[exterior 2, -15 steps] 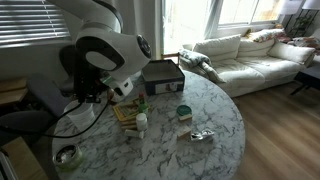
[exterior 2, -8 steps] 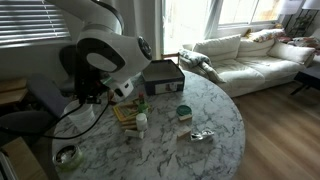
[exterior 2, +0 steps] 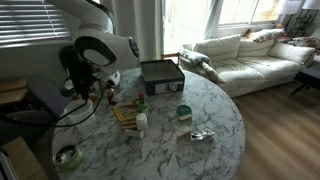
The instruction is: Pour the contents in the clear measuring cup into the clear cup on the left
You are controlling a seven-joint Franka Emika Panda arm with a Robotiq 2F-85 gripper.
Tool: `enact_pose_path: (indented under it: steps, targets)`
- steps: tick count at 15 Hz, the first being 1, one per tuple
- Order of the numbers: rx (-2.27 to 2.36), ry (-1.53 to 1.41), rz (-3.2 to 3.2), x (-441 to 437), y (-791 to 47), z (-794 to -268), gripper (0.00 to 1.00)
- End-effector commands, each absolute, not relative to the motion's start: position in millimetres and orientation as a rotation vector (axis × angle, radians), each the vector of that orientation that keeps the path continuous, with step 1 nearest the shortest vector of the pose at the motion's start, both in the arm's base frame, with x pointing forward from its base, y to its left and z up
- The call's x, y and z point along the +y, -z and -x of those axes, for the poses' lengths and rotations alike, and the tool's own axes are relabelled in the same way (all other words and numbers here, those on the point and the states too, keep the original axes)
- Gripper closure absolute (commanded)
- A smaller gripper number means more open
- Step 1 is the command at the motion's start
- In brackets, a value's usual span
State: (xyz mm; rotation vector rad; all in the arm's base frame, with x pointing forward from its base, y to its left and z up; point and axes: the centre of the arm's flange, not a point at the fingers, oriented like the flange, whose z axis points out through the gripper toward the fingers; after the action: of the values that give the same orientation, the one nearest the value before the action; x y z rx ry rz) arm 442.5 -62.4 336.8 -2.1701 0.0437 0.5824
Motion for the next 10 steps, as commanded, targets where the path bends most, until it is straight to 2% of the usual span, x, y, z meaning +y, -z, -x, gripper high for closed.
enact_pose_path:
  steps: [1,5,8,9,10]
  targets:
    - [-0.162,-0.591,2.211,-40.3,-323.6,-426.8,0.78]
    - [-0.299,-0.529,2.326,-38.8,-311.3,-422.7,0.78]
    - [-0.324,-0.366,2.396,-40.8,-305.1,-429.7,0.78]
    - [-0.298,-0.457,2.354,-43.4,-308.5,-441.4,0.78]
    - [-0.299,-0.446,2.362,-44.1,-307.4,-441.7,0.53]
